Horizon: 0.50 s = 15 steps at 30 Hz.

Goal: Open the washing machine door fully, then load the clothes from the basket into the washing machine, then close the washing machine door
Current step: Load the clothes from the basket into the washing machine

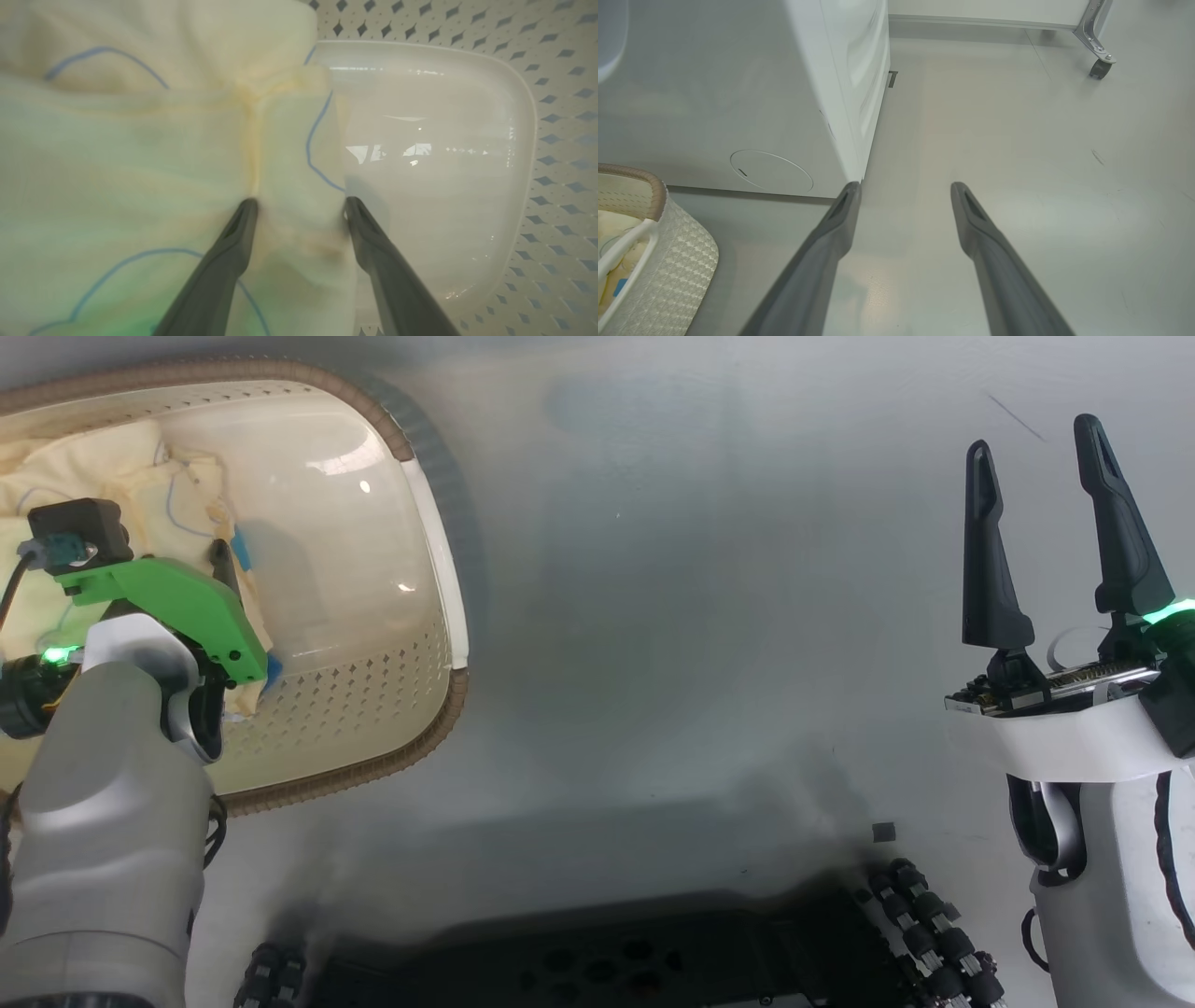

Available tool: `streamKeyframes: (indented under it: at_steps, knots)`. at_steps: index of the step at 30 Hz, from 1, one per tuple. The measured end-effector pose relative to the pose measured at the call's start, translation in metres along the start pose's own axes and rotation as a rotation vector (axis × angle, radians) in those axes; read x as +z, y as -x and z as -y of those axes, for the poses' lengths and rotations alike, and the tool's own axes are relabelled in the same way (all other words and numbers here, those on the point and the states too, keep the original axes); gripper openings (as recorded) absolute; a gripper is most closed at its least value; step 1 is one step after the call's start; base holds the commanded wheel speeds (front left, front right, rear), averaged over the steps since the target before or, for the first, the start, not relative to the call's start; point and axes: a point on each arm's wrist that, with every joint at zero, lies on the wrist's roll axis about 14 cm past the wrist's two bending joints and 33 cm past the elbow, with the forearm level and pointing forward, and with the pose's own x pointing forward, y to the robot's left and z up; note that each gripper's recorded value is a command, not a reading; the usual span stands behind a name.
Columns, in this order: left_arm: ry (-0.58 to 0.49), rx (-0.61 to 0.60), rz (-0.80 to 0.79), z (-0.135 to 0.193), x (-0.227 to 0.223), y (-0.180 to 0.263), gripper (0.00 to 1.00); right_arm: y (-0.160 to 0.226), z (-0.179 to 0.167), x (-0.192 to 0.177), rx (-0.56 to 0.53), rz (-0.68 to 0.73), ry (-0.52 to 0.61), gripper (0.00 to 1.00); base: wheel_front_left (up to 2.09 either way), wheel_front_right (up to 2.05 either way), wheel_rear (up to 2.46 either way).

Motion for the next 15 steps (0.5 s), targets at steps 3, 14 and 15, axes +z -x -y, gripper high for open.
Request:
streamKeyframes:
  at_steps: [3,14,15]
  knots:
    - [0.001,0.013,-0.014,-0.003,-0.005,-0.006,0.0,-0.002,0.0,-0.008,0.003,-0.015,-0.003,1.0,0.0,0.0,0.0]
    - [-0.002,0.026,0.053,-0.004,0.005,-0.003,0.0,-0.005,0.001,0.0,0.003,0.006,-0.002,1.0,0.0,0.0,0.0]
    - [0.001,0.025,0.061,-0.004,0.006,-0.001,0.0,-0.006,0.001,0.003,0.003,0.014,-0.001,1.0,0.0,0.0,0.0]
